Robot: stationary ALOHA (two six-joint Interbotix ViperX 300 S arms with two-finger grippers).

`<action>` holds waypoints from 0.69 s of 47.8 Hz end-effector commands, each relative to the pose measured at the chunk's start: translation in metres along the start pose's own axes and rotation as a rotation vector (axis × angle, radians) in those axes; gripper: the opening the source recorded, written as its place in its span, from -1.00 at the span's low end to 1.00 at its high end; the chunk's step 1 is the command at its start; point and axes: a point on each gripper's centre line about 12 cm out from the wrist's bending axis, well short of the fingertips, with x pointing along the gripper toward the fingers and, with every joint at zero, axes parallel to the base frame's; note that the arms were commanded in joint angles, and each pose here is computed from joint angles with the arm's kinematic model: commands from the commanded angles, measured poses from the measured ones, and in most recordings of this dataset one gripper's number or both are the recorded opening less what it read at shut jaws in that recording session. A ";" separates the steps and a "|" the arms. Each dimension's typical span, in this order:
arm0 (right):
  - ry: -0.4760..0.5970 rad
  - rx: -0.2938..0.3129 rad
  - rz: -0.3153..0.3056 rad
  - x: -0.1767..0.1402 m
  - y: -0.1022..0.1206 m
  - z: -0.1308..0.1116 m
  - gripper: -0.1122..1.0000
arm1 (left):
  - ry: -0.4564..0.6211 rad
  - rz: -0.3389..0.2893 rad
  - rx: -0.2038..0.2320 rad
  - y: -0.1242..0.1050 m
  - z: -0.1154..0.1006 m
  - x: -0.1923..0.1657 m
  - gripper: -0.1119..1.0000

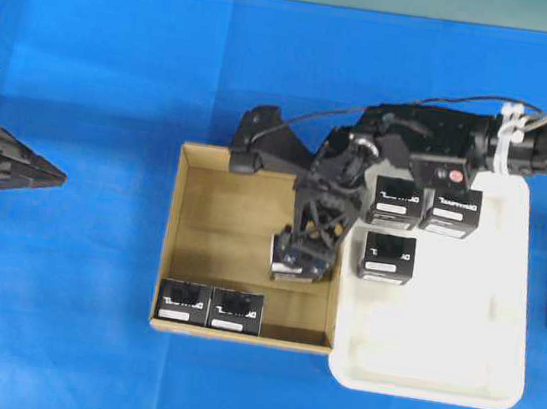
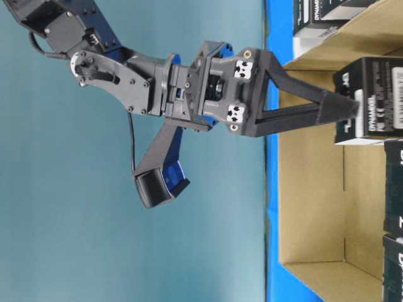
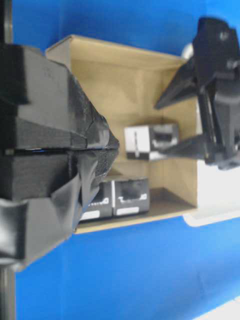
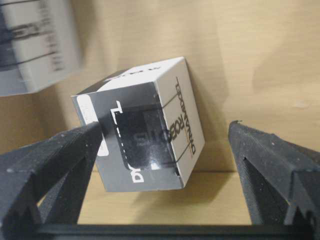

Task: Pick the box from inside the cardboard box.

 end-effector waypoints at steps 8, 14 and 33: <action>0.006 0.011 -0.026 -0.003 -0.015 -0.001 0.99 | -0.031 -0.001 0.002 0.000 0.012 -0.002 -0.92; 0.004 0.024 -0.032 -0.004 -0.022 -0.002 0.99 | -0.031 0.000 0.001 0.000 0.012 -0.002 -0.92; -0.017 0.044 -0.039 -0.006 -0.028 -0.002 0.99 | -0.032 0.002 0.001 0.000 0.013 -0.002 -0.92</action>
